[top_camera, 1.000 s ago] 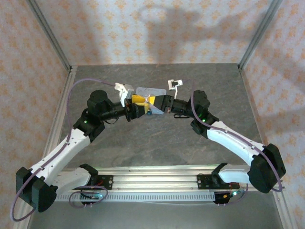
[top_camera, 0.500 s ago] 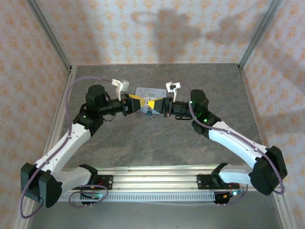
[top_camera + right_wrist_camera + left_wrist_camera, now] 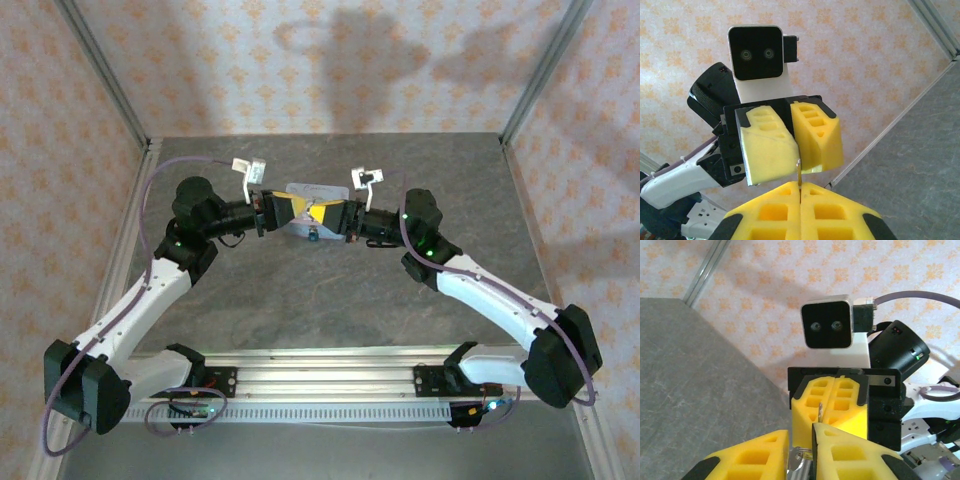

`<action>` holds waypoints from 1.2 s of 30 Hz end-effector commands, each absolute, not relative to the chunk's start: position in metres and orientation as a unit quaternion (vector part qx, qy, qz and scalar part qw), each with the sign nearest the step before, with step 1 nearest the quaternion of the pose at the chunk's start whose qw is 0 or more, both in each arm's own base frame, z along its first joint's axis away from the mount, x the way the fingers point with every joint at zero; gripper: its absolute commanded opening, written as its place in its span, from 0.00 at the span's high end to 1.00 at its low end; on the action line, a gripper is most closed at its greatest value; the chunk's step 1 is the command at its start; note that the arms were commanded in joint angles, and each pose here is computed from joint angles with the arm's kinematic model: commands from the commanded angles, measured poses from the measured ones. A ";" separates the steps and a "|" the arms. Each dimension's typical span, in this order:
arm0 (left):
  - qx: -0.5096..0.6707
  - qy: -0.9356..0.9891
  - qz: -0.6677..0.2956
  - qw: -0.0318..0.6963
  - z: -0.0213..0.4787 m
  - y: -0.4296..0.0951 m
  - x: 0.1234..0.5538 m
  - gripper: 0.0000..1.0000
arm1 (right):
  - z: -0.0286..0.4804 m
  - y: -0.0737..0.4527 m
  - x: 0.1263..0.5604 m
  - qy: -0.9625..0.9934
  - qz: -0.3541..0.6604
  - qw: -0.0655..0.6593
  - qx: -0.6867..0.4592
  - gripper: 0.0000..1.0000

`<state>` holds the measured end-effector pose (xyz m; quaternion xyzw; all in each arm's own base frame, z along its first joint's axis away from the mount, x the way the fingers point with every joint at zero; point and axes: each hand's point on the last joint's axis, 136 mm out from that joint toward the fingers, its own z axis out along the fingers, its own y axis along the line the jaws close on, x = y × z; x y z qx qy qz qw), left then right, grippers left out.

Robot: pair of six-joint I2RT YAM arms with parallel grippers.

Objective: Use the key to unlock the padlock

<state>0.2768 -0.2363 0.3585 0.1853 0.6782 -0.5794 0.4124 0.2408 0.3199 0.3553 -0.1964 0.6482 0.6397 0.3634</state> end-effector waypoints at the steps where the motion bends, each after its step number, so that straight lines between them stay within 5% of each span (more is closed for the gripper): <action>1: 0.200 0.660 -0.597 0.411 0.368 -0.238 0.270 0.78 | 0.363 0.318 0.237 0.627 0.660 0.361 -0.204 1.00; 11: 0.202 0.665 -0.601 0.395 0.364 -0.241 0.271 0.78 | 0.371 0.321 0.238 0.614 0.680 0.346 -0.201 1.00; 25: 0.213 0.664 -0.605 0.384 0.365 -0.243 0.266 0.99 | 0.369 0.322 0.241 0.615 0.681 0.347 -0.196 1.00; 36: 0.218 0.690 -0.574 0.382 0.349 -0.241 0.264 1.00 | 0.355 0.321 0.251 0.649 0.652 0.350 -0.176 0.95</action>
